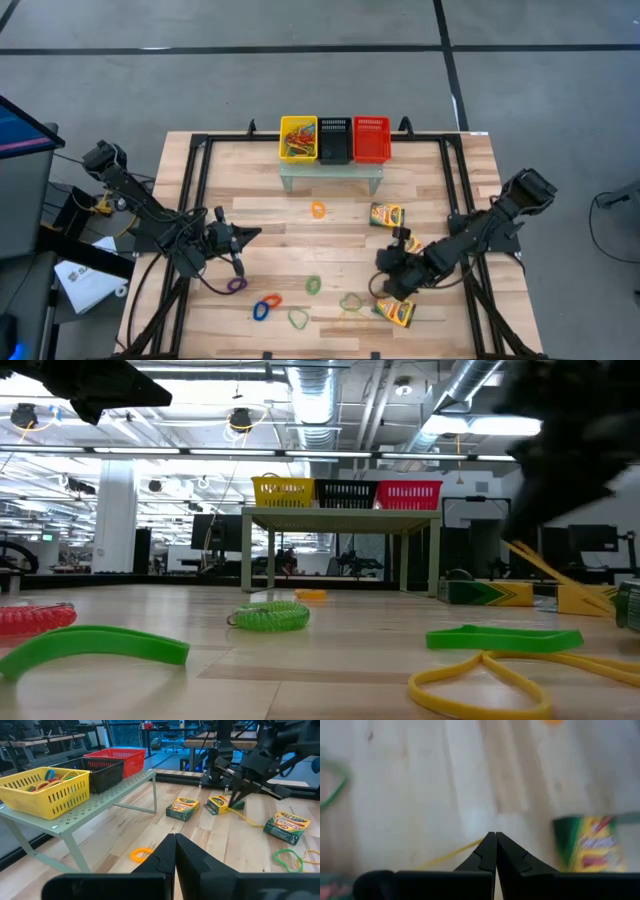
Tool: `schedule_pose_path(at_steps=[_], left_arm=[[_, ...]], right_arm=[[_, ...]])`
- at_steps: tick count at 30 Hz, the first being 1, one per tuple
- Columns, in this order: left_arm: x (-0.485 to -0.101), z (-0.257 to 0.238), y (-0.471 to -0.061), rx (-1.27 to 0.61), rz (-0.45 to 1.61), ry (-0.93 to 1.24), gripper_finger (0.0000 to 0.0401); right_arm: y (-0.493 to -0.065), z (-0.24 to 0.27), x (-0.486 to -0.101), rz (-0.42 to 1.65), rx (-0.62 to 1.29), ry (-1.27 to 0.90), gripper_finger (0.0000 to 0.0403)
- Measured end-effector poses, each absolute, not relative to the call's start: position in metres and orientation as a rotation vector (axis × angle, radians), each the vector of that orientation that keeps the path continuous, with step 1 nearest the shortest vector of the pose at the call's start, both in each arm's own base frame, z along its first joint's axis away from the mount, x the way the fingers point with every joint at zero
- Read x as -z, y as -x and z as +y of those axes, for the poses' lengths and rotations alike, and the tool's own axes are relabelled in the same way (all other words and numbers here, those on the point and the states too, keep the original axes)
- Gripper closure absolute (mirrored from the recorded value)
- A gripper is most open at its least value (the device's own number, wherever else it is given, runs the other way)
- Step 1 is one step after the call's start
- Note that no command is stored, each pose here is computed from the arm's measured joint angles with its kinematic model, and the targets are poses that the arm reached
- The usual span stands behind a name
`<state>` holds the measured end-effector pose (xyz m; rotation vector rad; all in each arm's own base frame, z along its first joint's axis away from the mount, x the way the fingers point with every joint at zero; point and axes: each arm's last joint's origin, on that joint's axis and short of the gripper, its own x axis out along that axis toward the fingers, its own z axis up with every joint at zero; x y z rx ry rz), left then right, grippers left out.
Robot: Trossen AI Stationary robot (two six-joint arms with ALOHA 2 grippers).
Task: Pick & Place Office Desk Supplies
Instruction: Put the top right big yellow rubber band into the yellow bin on the shelf
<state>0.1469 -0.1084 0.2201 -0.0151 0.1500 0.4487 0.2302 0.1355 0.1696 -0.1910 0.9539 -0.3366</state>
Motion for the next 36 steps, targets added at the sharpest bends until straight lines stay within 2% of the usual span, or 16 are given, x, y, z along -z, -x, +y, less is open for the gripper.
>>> schedule_pose_path(at_steps=[9, 14, 22, 30, 36], left_arm=[[-0.224, -0.109, -0.148, -0.472, 0.111, 0.058, 0.0396], [-0.225, -0.108, -0.148, -0.492, 0.101, 0.057, 0.0373], [-0.227, -0.104, -0.158, -0.524, 0.076, 0.100, 0.0282], [-0.221, -0.100, -0.199, -0.399, 0.046, 0.126, 0.0172], [-0.213, -0.084, -0.235, -0.283, -0.074, 0.119, 0.0136]], right_arm=[[-0.262, 0.121, -0.203, 0.869, 0.369, 0.284, 0.0403], [-0.276, 0.114, -0.223, 0.823, 0.399, 0.357, 0.0403], [-0.297, 0.106, -0.249, 0.732, 0.380, 0.404, 0.0403], [-0.314, 0.100, -0.262, 0.597, 0.368, 0.424, 0.0403], [-0.319, 0.098, -0.269, 0.536, 0.363, 0.429, 0.0403]])
